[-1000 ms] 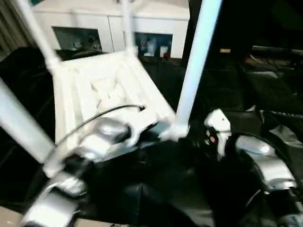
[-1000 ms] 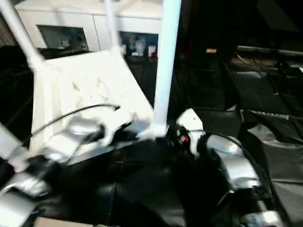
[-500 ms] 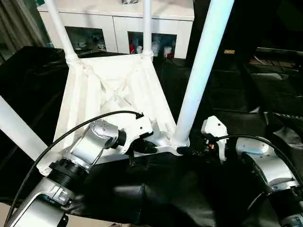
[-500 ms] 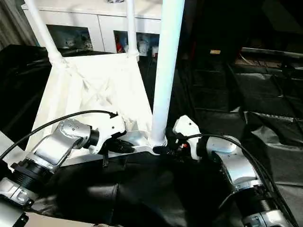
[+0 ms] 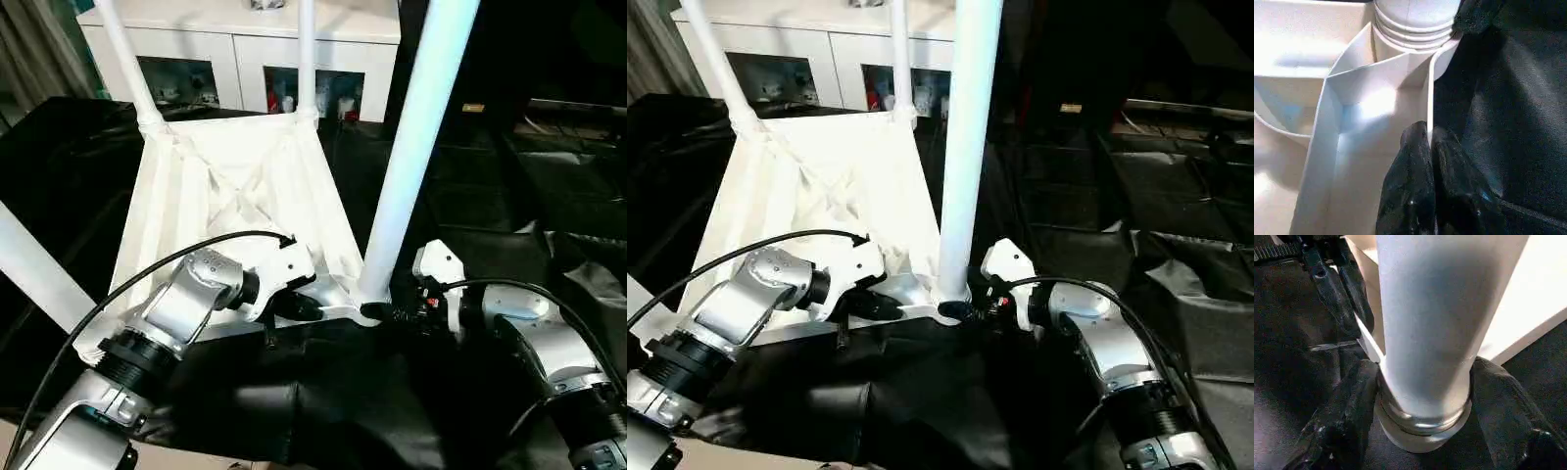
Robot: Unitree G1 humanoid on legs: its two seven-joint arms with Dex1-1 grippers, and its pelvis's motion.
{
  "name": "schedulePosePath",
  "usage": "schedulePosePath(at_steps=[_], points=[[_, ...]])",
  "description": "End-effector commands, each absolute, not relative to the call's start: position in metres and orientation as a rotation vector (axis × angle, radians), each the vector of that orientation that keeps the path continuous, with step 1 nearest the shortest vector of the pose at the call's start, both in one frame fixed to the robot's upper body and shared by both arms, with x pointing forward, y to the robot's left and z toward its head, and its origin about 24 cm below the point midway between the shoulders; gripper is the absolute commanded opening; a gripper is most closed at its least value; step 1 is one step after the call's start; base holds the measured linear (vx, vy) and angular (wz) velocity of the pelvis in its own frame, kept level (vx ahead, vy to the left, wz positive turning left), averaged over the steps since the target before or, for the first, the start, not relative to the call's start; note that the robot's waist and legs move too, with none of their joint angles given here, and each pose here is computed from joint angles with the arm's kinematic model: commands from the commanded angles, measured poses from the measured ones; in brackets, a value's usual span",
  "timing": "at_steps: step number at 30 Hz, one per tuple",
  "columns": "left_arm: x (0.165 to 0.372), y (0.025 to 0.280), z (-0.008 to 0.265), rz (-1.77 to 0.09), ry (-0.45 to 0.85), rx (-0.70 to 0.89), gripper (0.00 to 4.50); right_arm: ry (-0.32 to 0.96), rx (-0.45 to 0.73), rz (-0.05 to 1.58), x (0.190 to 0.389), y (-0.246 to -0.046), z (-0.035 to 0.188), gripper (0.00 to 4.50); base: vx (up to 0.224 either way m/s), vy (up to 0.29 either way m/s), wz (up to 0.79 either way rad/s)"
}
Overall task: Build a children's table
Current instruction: Rotate leg to tighten
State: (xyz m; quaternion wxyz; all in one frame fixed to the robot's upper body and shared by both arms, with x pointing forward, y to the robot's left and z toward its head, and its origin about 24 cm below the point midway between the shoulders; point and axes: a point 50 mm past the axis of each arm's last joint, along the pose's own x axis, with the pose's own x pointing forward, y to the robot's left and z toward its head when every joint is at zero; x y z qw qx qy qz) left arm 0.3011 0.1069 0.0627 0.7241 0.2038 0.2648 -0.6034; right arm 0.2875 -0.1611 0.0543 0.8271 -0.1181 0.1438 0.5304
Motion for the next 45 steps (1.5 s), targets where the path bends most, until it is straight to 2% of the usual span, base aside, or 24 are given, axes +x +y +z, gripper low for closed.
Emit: schedulePosePath(at_steps=[1,8,9,10,13,14,15,16,18,22,24,28,29,31,33,38,39,42,45], points=[[0.292,0.101,0.053,-1.391,0.633,0.442,0.0,0.311,-0.244,1.166,0.285,-0.155,0.051,2.59,0.0,0.0,0.0],[0.293,0.101,0.051,-1.369,0.636,0.437,0.0,0.315,-0.234,1.131,0.286,-0.155,0.048,2.59,0.0,0.0,0.0],[0.298,0.098,0.049,-1.315,0.617,0.414,0.0,0.329,-0.231,1.033,0.291,-0.156,0.042,2.59,0.0,0.0,0.0],[0.298,0.098,0.049,-1.315,0.617,0.414,0.0,0.329,-0.231,1.033,0.291,-0.156,0.042,2.59,0.0,0.0,0.0],[0.313,0.088,0.044,-1.14,0.569,0.349,0.0,0.341,-0.16,0.754,0.304,-0.153,0.027,2.59,0.0,0.0,0.0],[0.313,0.088,0.044,-1.14,0.569,0.349,0.0,0.341,-0.16,0.754,0.304,-0.153,0.027,2.59,0.0,0.0,0.0],[0.319,0.082,0.041,-1.082,0.57,0.317,0.0,0.355,-0.088,0.649,0.307,-0.147,0.021,2.59,0.0,0.0,0.0],[0.319,0.081,0.04,-1.075,0.57,0.314,0.0,0.356,-0.081,0.637,0.307,-0.146,0.02,2.59,0.0,0.0,0.0],[0.329,0.072,0.036,-0.957,0.574,0.297,0.0,0.371,-0.02,0.5,0.311,-0.133,0.014,2.59,0.0,0.0,0.0],[0.334,0.068,0.034,-0.892,0.578,0.31,0.0,0.387,-0.008,0.429,0.313,-0.125,0.011,2.59,0.0,0.0,0.0],[0.338,0.062,0.032,-0.843,0.567,0.342,0.0,0.392,-0.054,0.387,0.317,-0.111,0.01,2.59,0.0,0.0,0.0],[0.341,0.059,0.03,-0.829,0.562,0.372,0.0,0.365,-0.032,0.41,0.318,-0.098,0.012,2.59,0.0,0.0,0.0],[0.34,0.059,0.029,-0.839,0.563,0.384,0.0,0.333,-0.006,0.468,0.317,-0.094,0.017,2.59,0.0,0.0,0.0],[0.339,0.06,0.029,-0.868,0.569,0.395,0.0,0.27,0.059,0.534,0.314,-0.091,0.027,3.15,0.0,0.0,0.0],[0.337,0.061,0.029,-0.899,0.58,0.394,0.0,0.237,0.064,0.559,0.313,-0.094,0.033,3.32,0.0,0.0,0.0],[0.333,0.07,0.029,-0.967,0.615,0.397,0.0,0.172,0.021,0.652,0.311,-0.113,0.048,3.71,0.0,0.0,0.0],[0.331,0.075,0.029,-0.996,0.627,0.4,0.0,0.169,-0.013,0.718,0.309,-0.122,0.053,3.84,0.0,0.0,0.0],[0.33,0.077,0.029,-1.018,0.633,0.402,0.0,0.172,-0.044,0.769,0.307,-0.128,0.055,3.84,0.0,0.0,0.0],[0.322,0.081,0.033,-1.13,0.642,0.413,0.0,0.192,-0.177,0.874,0.302,-0.148,0.059,3.84,0.0,0.0,0.0]])
